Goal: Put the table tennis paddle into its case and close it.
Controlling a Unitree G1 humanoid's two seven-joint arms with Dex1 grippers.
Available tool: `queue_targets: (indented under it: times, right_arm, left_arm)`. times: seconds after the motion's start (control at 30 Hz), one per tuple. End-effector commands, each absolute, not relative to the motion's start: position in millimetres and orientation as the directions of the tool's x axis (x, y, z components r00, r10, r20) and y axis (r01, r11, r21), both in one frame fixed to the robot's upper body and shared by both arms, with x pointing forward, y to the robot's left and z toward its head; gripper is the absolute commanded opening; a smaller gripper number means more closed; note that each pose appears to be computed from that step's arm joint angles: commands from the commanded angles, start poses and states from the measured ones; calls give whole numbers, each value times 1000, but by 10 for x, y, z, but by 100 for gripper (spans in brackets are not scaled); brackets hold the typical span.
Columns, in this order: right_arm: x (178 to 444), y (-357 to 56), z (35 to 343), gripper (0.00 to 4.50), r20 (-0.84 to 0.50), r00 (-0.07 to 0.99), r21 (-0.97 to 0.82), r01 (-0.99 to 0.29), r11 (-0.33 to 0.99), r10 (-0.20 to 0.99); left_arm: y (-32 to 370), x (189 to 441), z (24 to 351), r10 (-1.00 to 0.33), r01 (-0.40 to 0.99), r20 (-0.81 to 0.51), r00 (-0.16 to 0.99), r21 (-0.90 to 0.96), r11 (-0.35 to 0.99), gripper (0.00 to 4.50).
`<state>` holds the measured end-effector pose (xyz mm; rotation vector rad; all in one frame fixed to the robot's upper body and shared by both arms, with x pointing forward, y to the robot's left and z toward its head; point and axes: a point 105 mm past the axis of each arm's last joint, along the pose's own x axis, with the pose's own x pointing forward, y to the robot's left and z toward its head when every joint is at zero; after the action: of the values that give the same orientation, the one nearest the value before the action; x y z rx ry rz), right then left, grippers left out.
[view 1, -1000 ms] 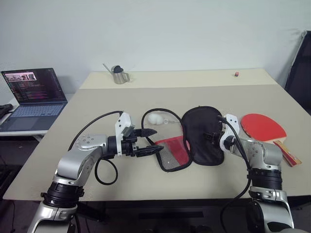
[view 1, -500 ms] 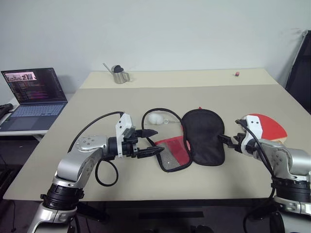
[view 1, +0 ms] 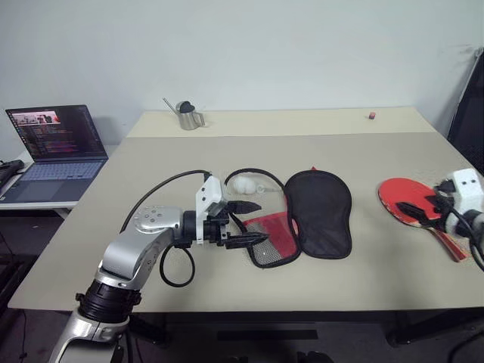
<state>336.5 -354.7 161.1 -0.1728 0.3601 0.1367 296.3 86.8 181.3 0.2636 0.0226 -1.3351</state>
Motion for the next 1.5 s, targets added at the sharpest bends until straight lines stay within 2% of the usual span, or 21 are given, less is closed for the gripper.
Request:
queue_targets:
  times: [0.03,0.3,0.57,0.7,0.8,1.07,1.17,1.3,1.5]
  right_arm:
    - [3318,-3742,1654,447,-368,927,-181,-154,971,78]
    - [3250,-3834,1359,447,-468,877,-114,-182,977,109]
    - [3274,-3915,1128,447,-513,857,-116,-130,985,53]
    - [3297,-3898,1072,447,-515,855,-91,-126,988,62]
    - [3341,-3854,1032,389,-505,860,-57,-114,992,70]
    - [3394,-3833,948,119,-513,858,-76,-61,995,13]
    - [3430,-3831,996,109,-491,871,-84,-33,996,-12]
    - [3523,-3816,1222,109,-423,905,-97,6,995,-47]
    - [3690,-3351,1742,109,-286,957,-107,-73,992,39]
  left_arm:
    - [826,2941,1915,-964,957,-151,218,228,180,384]
    - [807,2961,1918,-967,958,-149,207,232,170,384]
    - [828,2983,1908,-964,955,-151,217,236,177,384]
    - [839,2992,1904,-963,954,-151,224,236,185,384]
    - [845,2996,1899,-962,953,-152,228,236,188,384]
    - [888,3008,1896,-957,949,-154,245,239,204,384]
    - [919,3010,1896,-954,947,-157,256,240,214,384]
    - [980,3018,1892,-947,941,-161,276,243,233,384]
    - [1125,3018,1900,-934,929,-164,317,253,270,384]
